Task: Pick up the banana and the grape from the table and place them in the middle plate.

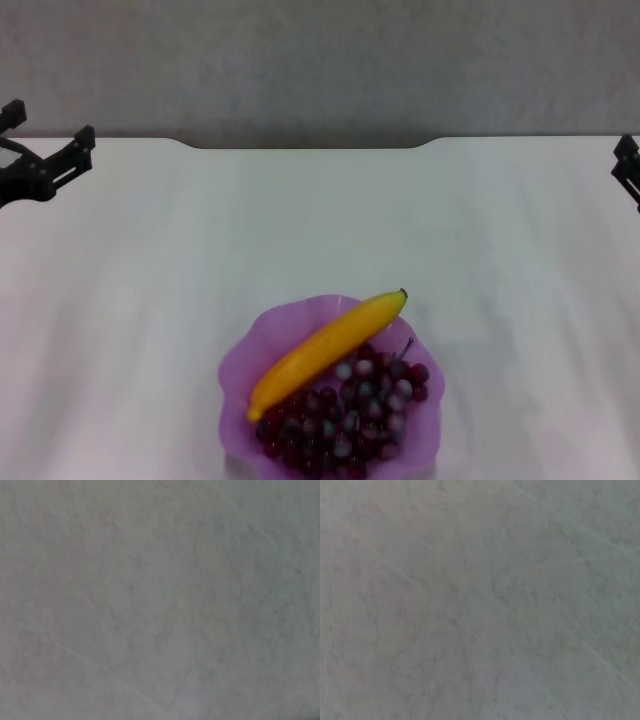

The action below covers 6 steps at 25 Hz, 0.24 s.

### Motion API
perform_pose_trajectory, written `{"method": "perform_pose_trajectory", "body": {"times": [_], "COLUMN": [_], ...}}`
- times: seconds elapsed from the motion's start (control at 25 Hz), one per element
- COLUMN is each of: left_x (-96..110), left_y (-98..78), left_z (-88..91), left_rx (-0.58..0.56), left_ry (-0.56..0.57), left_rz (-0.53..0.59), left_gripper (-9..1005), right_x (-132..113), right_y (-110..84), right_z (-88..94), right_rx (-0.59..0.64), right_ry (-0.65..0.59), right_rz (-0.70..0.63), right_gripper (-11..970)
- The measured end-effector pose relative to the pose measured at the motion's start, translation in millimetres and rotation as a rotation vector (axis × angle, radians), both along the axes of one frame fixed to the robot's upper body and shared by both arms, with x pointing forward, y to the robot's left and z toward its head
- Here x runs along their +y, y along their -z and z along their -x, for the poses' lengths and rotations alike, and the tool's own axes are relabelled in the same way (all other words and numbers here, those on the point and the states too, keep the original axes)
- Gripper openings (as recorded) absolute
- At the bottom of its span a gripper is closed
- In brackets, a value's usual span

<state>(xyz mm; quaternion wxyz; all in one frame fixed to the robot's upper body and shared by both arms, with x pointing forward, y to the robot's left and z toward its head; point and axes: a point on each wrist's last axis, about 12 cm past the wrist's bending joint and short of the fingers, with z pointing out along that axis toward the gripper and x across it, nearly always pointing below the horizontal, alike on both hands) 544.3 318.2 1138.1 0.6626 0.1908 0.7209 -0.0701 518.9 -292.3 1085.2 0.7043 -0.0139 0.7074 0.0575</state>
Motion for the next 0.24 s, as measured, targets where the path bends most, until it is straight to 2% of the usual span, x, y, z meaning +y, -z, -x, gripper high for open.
{"method": "perform_pose_trajectory", "body": {"times": [0.24], "left_x": [-2.5], "left_y": [-3.0], "left_z": [-0.4], "left_rx": [-0.005], "left_ry": [0.008], "left_rz": [-0.001], "left_gripper": [857], "right_x": [0.3], "right_y": [-0.2], "right_z": [-0.1], "right_rx": [-0.001], "right_ry": [-0.001], "right_rz": [0.008], "right_gripper": [866]}}
